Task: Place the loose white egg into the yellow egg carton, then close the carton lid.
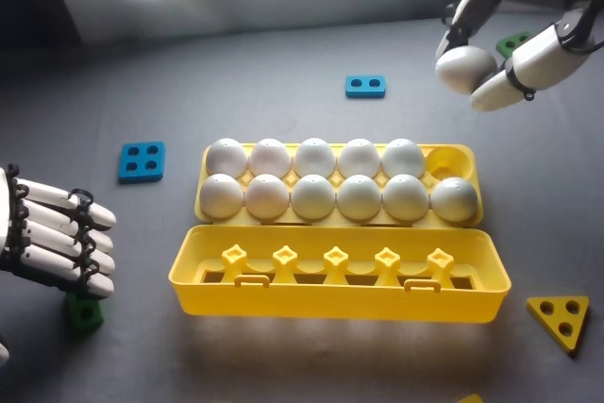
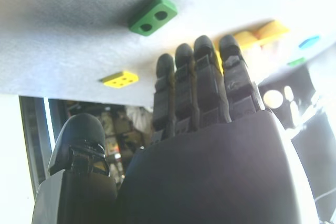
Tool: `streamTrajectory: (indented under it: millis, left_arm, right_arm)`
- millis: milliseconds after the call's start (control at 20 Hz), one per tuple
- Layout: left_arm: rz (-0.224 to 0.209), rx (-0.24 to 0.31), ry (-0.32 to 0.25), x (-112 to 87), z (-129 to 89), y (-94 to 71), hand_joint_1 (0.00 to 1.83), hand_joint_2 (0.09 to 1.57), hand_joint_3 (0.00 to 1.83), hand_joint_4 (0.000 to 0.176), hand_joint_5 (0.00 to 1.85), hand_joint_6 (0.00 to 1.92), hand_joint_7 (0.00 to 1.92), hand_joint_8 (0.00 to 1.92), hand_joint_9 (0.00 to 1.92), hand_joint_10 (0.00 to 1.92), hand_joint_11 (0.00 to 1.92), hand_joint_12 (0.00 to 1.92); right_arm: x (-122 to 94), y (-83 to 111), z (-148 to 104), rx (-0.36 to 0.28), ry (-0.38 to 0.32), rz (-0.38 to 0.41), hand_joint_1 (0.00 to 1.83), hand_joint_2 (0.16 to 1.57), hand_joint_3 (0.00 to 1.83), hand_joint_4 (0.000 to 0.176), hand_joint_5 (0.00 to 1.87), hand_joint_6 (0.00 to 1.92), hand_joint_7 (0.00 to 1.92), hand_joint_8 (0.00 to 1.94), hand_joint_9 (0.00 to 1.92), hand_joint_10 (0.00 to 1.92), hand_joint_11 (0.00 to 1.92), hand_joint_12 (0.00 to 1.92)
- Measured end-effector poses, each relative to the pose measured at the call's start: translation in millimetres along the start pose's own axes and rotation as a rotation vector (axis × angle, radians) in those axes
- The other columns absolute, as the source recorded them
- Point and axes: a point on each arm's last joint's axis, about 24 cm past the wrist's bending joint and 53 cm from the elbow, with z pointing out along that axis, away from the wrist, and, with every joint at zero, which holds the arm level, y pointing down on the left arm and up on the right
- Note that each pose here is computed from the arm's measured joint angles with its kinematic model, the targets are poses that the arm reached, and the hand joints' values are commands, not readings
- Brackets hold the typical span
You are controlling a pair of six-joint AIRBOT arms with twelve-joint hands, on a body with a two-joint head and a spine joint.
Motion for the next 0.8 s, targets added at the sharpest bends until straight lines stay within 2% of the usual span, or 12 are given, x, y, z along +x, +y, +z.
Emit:
streamTrajectory:
  millis: [100,250,500,800]
  left_arm:
    - [0.000,0.000,0.001,0.3,1,-0.4,0.00,1.28,0.00,0.000,0.26,0.00,0.24,0.00,0.19,0.00,0.00,0.16]
    - [0.000,0.000,0.001,0.3,1,-0.5,0.00,1.28,0.00,0.000,0.26,0.00,0.24,0.00,0.19,0.00,0.01,0.16]
    - [0.000,0.000,0.000,0.1,1,-0.3,0.00,1.28,0.00,0.000,0.27,0.01,0.25,0.01,0.20,0.01,0.02,0.18]
    - [0.002,-0.003,0.005,1.2,1,0.3,0.00,1.28,0.00,0.000,0.27,0.01,0.26,0.01,0.21,0.01,0.02,0.19]
  right_arm:
    - [10,-1.0,-3,-0.018,0.012,0.032,1.07,1.02,0.00,0.176,1.18,0.66,0.27,0.00,0.09,0.00,0.00,0.00]
    - [32,-16.3,-7,-0.008,0.045,0.076,1.08,1.01,0.00,0.176,1.21,0.61,0.30,0.00,0.11,0.00,0.00,0.00]
    - [50,-33.8,-16,-0.014,0.053,0.120,1.07,1.02,0.00,0.176,1.18,0.65,0.27,0.01,0.09,0.01,0.00,0.00]
    - [50,-17.8,-9,-0.091,0.012,0.147,1.08,1.01,0.00,0.176,1.20,0.64,0.30,0.00,0.11,0.00,0.00,0.00]
